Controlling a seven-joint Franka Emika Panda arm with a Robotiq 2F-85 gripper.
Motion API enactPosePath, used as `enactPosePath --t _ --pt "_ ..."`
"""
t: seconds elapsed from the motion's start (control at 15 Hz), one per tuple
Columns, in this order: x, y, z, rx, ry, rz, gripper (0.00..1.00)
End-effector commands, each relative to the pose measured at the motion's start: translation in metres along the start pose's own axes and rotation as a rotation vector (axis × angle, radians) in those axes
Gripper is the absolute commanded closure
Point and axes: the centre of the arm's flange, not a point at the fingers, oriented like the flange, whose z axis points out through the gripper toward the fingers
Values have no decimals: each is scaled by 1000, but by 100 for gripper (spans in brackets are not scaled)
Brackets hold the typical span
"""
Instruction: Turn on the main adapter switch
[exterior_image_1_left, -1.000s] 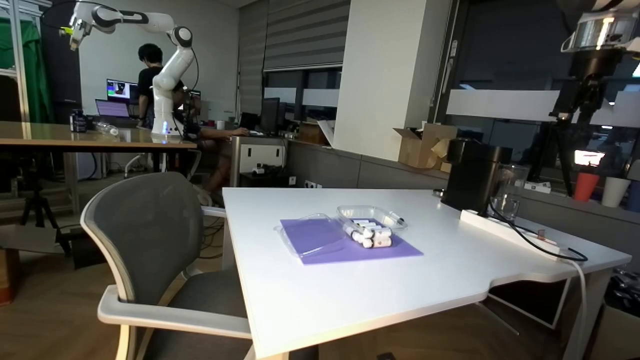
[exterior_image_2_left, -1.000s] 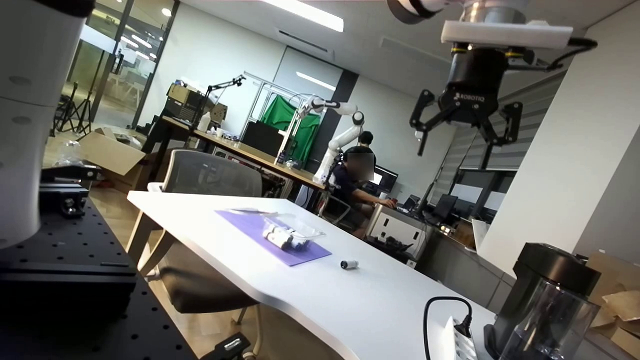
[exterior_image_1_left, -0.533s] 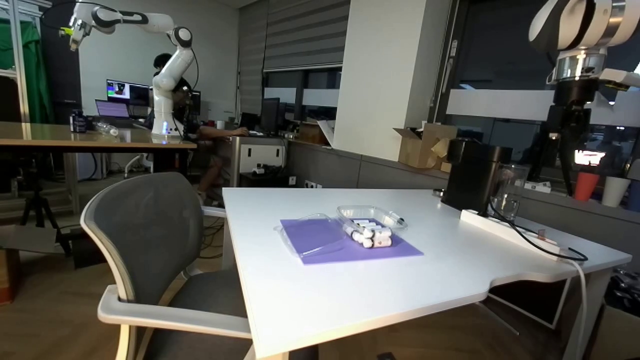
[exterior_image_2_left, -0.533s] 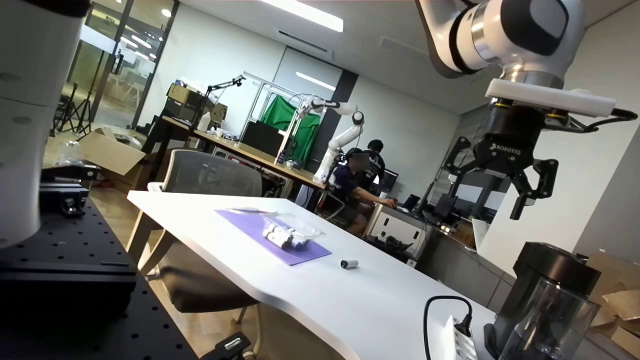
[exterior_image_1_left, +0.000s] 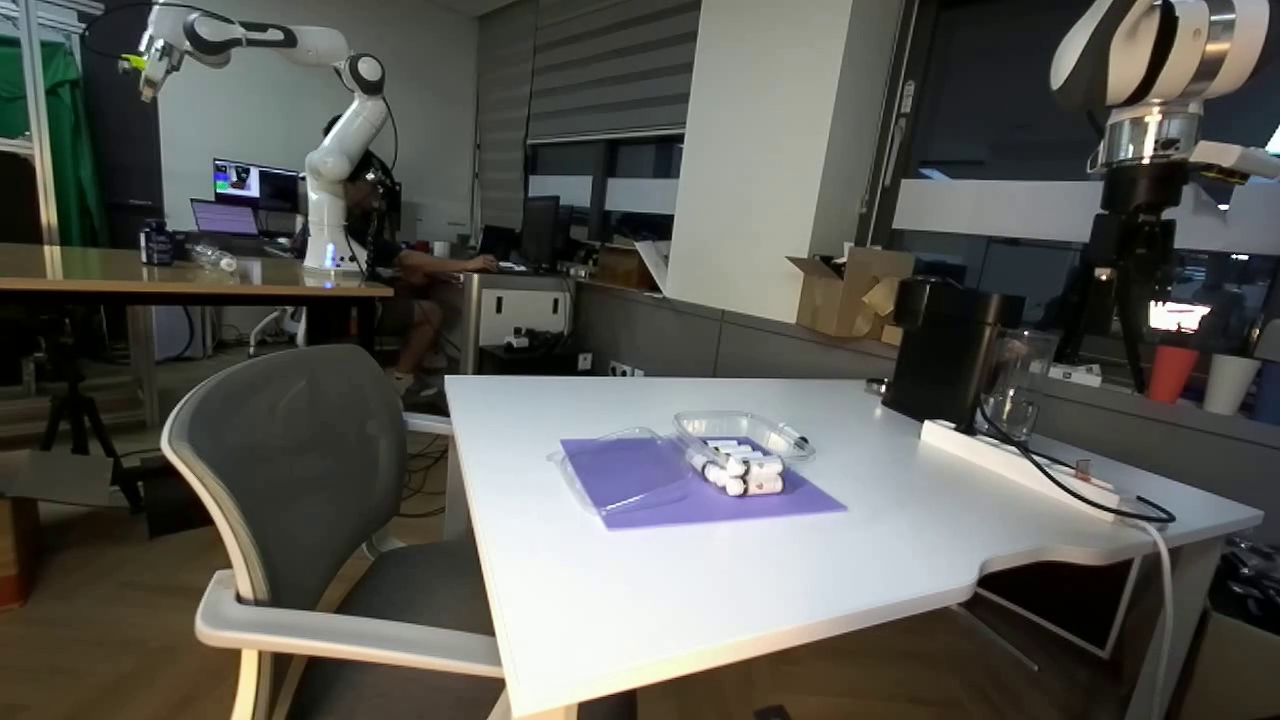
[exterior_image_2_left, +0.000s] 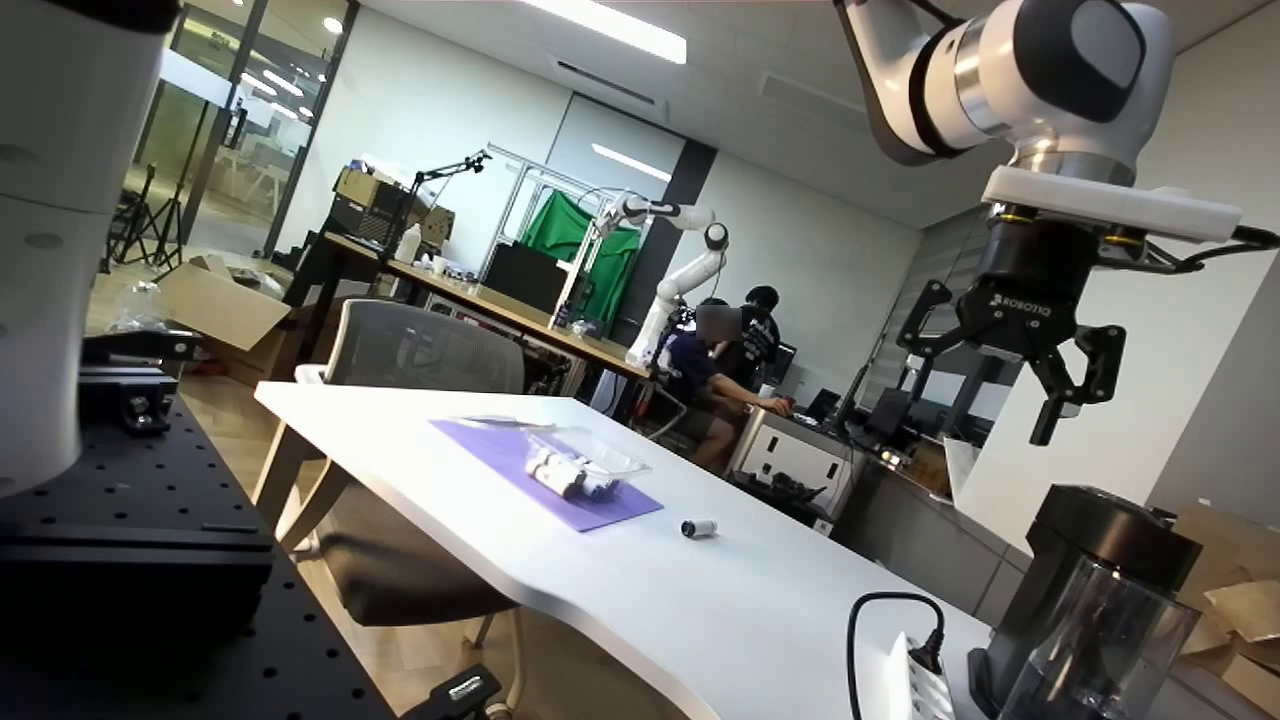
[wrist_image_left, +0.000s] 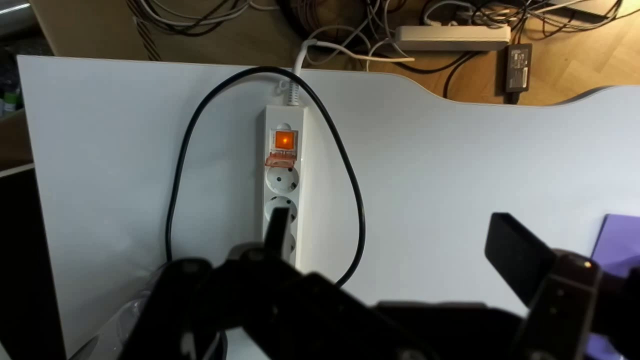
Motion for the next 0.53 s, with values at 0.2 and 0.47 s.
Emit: enactPosePath --t 0.2,0.47 --pt "1 42 32 46 82 35 0" --pt "-3 73 85 90 83 85 41"
